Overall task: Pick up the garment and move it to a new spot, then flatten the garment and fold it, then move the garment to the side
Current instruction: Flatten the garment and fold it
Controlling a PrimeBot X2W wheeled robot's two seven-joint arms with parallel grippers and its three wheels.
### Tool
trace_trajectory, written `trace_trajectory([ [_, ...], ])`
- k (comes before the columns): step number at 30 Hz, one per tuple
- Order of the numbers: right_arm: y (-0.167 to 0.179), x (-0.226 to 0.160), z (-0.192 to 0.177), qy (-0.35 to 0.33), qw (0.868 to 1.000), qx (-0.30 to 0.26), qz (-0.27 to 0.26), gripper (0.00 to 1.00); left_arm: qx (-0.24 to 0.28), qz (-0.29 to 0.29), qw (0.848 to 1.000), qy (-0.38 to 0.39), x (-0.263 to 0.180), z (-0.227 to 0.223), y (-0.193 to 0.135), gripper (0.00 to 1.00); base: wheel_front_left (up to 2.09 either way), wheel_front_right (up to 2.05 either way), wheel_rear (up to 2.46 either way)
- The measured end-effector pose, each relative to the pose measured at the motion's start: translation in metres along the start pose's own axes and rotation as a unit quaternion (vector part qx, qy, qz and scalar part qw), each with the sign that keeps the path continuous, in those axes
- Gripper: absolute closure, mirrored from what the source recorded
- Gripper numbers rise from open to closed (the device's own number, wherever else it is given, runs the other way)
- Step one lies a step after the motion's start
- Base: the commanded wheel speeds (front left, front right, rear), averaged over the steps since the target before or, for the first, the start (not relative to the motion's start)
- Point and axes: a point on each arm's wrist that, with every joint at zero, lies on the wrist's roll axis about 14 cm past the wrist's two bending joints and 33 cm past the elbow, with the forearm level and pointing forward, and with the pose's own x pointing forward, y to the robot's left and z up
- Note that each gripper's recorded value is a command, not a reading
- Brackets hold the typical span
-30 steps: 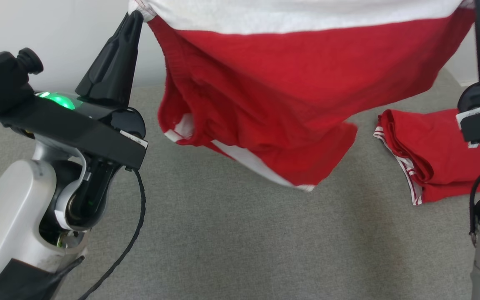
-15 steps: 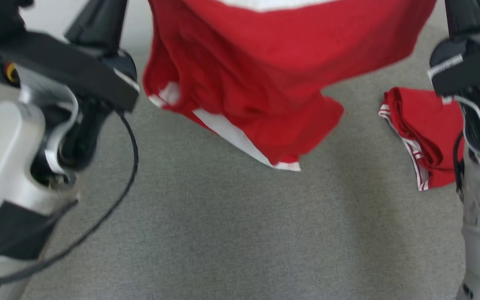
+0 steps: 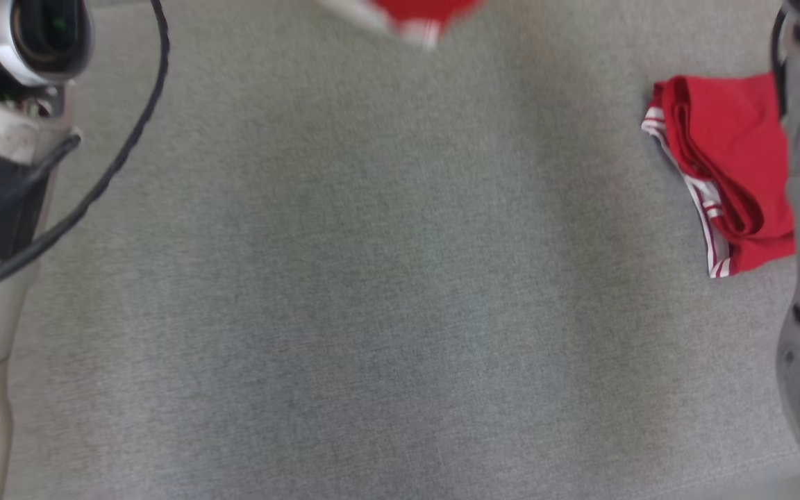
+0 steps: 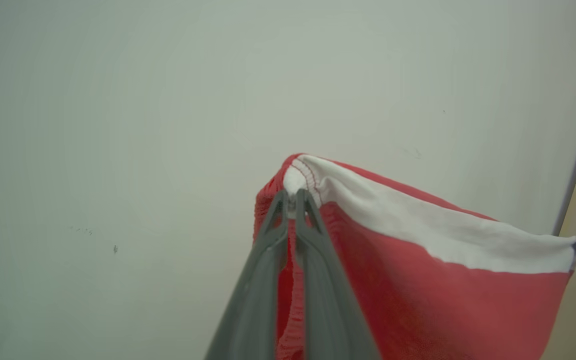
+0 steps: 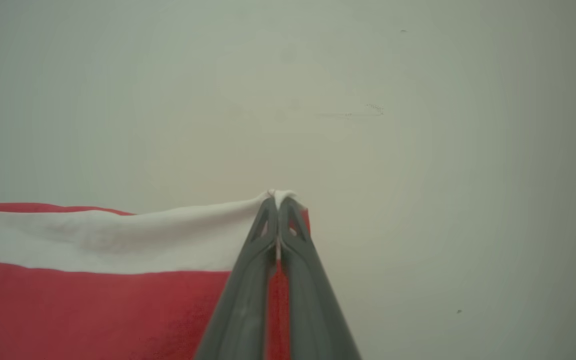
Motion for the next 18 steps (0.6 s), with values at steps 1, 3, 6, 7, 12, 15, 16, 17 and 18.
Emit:
trace_trajectory([
  [1,-0.002,0.004,0.001,-0.011,1.0,-0.012,-0.001,1.0,0.004,-0.001,1.0,-0.008,0.002,-0.003,0.003,1.0,0.0,0.0,0.0],
  [3,-0.008,0.01,-0.003,-0.023,0.999,-0.031,-0.007,1.0,0.004,-0.001,1.0,-0.016,0.005,-0.011,0.009,1.0,0.0,0.0,0.0],
  [6,-0.011,0.013,-0.025,-0.014,0.998,-0.058,-0.005,1.0,-0.003,0.0,1.0,-0.011,0.005,-0.032,0.019,1.0,0.0,0.0,0.0],
  [7,-0.011,0.013,-0.034,-0.01,0.998,-0.062,-0.004,1.0,-0.008,0.002,1.0,-0.004,0.003,-0.041,0.022,1.0,0.0,0.0,0.0],
  [12,-0.013,0.005,-0.093,0.046,0.997,-0.063,0.003,1.0,-0.029,0.028,0.998,0.057,-0.022,-0.106,0.048,1.0,0.0,0.0,0.0],
  [15,-0.01,-0.01,-0.132,0.094,0.995,-0.039,0.006,1.0,-0.043,0.038,0.995,0.085,-0.042,-0.135,0.055,1.0,0.0,0.0,0.0],
  [16,-0.008,-0.016,-0.142,0.111,0.993,-0.029,0.008,1.0,-0.049,0.041,0.993,0.094,-0.05,-0.142,0.056,1.0,0.0,0.0,0.0],
  [17,-0.007,-0.022,-0.149,0.127,0.992,-0.022,0.011,1.0,-0.054,0.044,0.992,0.103,-0.057,-0.148,0.056,1.0,0.0,0.0,0.0],
  [18,-0.006,-0.027,-0.151,0.137,0.99,-0.011,0.012,1.0,-0.058,0.047,0.991,0.112,-0.065,-0.153,0.055,1.0,0.0,0.0,0.0],
])
